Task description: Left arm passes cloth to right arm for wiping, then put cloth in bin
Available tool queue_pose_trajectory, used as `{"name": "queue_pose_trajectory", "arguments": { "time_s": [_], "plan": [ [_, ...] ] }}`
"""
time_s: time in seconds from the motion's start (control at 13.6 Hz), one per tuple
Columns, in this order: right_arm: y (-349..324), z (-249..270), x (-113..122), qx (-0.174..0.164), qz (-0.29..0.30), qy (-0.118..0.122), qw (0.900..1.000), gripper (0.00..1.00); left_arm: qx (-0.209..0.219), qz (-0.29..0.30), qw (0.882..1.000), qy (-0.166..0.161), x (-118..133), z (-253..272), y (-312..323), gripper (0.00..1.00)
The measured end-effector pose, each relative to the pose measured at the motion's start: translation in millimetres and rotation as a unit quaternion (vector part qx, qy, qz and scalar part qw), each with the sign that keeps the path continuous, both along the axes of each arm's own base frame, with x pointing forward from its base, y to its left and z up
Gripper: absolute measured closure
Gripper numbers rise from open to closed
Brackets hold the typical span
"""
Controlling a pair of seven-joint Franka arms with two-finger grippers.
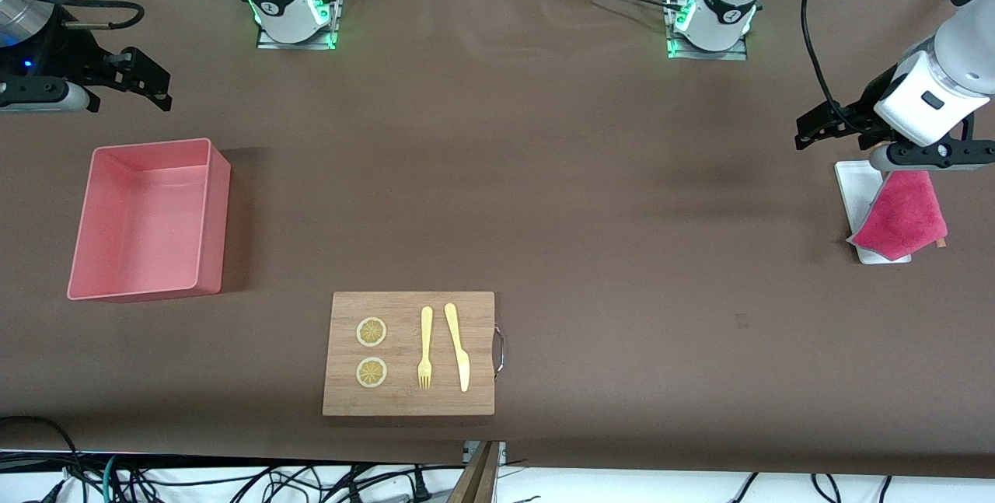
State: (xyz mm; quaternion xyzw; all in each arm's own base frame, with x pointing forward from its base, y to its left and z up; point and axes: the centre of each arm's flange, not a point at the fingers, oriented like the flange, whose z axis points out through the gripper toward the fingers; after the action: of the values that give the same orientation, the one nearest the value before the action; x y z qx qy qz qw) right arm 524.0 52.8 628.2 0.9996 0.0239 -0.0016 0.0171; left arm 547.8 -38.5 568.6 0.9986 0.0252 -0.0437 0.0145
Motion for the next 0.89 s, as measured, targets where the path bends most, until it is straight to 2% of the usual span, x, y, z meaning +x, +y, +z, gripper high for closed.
{"name": "queue_pose_trajectory", "arguments": {
  "time_s": [0.89],
  "plan": [
    [0.0,0.0,0.0,0.0,0.0,0.0,1.0,0.0,0.001,0.007,1.0,0.009,-1.3,-7.2,3.8,0.0]
  ]
}}
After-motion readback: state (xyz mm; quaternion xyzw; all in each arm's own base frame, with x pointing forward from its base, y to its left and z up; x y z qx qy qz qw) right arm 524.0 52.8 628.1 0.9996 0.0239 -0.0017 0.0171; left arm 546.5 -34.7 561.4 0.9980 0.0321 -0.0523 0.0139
